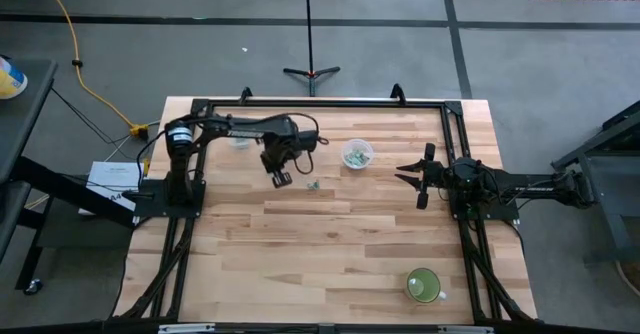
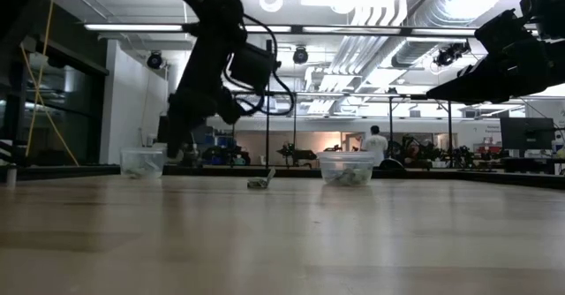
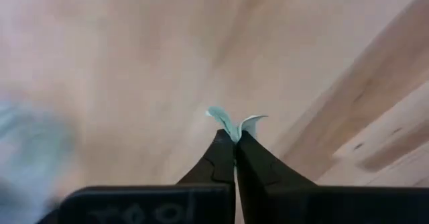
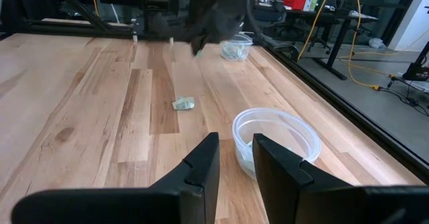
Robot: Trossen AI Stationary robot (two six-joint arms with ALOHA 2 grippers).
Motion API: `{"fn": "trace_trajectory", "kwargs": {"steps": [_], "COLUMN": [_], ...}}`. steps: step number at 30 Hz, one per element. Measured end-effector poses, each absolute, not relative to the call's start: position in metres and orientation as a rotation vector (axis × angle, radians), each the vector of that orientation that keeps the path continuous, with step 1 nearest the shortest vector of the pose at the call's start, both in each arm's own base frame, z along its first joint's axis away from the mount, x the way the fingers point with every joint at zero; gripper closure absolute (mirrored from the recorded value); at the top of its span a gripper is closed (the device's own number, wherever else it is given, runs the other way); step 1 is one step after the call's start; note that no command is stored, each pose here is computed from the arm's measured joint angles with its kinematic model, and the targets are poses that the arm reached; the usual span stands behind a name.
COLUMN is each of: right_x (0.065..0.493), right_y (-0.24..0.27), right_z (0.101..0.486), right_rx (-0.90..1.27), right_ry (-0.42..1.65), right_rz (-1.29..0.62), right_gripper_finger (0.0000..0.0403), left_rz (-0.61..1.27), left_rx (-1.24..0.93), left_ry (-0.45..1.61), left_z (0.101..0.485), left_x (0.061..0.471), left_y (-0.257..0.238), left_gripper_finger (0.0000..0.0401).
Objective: Pick and place Stevia / Truvia into bins
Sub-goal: Put the stevia packet into the top transparent container
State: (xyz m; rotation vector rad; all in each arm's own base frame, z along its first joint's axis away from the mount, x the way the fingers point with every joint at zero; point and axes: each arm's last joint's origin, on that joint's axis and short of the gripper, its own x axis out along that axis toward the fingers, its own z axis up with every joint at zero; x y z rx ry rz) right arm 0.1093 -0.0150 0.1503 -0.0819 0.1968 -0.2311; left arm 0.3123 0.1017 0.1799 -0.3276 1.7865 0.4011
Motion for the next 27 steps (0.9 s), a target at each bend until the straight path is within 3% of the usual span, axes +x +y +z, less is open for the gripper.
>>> {"fn": "trace_trajectory", "kwargs": {"steps": [8,12,18,27], "right_x": [0.109,0.109,0.109,0.109], "right_y": [-0.015,-0.015,-0.015,-0.015], "right_z": [0.150,0.150,0.150,0.150], "right_rx": [-0.082,-0.082,-0.082,-0.082], "right_ry": [0.197,0.197,0.197,0.197], "right_rz": [-0.232,-0.231,-0.231,-0.231], "right_gripper_finger": [0.0320,0.0320,0.0320,0.0320], "left_rz": [0.710,0.818,0.897,0.850], "left_rx": [-0.251,-0.295,-0.393,-0.443], "left_ry": [1.919,1.946,1.900,1.872], "left_z": [0.212,0.214,0.212,0.210], "left_x": [0.291,0.276,0.260,0.255], "left_y": [0.139,0.162,0.193,0.204], "left_gripper_finger": [0.0354,0.0367,0.0366,0.0312]}}
